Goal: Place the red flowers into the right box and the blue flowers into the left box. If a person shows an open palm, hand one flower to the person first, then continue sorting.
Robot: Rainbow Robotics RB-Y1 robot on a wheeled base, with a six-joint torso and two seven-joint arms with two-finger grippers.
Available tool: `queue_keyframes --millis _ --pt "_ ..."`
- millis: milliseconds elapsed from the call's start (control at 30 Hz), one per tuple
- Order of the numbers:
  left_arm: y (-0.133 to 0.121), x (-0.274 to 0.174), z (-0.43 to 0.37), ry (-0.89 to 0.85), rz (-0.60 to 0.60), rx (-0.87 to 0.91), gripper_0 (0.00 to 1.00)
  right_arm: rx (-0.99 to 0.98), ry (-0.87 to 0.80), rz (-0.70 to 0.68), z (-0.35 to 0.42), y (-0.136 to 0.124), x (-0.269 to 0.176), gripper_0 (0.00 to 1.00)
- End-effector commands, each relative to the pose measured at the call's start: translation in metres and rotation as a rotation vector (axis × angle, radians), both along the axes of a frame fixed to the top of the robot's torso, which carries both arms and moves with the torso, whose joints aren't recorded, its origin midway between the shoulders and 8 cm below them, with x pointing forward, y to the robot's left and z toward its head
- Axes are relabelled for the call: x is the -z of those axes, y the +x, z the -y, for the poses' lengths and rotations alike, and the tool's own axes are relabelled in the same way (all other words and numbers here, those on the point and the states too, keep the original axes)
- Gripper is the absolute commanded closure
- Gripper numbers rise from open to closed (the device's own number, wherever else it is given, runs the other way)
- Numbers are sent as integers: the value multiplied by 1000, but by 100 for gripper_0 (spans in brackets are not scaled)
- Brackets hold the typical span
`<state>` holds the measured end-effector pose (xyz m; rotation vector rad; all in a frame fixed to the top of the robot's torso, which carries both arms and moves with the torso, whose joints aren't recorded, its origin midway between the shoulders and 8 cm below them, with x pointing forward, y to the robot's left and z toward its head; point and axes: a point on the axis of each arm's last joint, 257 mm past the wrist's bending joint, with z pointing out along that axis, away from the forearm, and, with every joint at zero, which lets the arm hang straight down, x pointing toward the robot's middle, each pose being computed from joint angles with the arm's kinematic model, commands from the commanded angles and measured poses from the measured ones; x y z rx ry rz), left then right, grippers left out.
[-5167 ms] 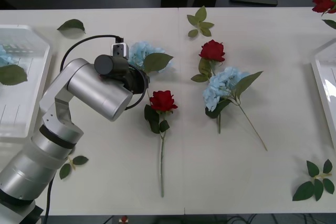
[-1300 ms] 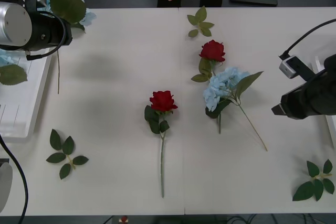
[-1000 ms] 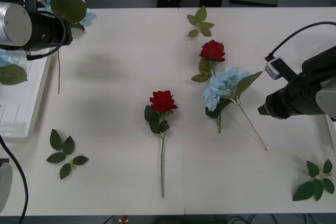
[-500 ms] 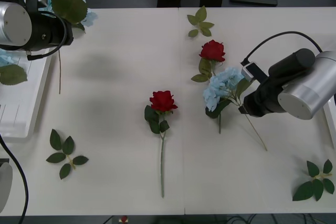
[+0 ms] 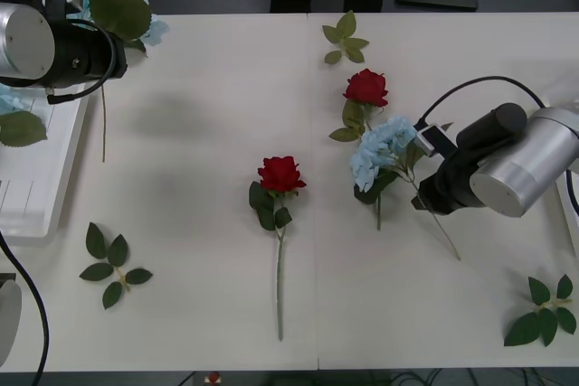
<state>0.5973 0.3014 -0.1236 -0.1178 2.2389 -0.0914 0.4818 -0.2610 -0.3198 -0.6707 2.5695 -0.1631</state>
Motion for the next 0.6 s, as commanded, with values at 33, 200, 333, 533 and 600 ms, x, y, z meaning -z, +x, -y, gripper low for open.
queue_keyframes --millis 33,200,333,533,600 --pt "1 -19 2 21 42 20 100 -38 16 40 -24 19 -16 0" --pt "1 -19 3 20 42 21 100 -48 25 36 -32 20 -14 10" --pt "1 -19 3 20 42 21 100 -52 33 33 -36 19 -14 51" --pt "1 -19 3 19 42 22 100 -47 36 26 -37 19 -11 93" --pt "2 -20 4 19 43 23 100 -48 36 25 -37 19 -11 100"
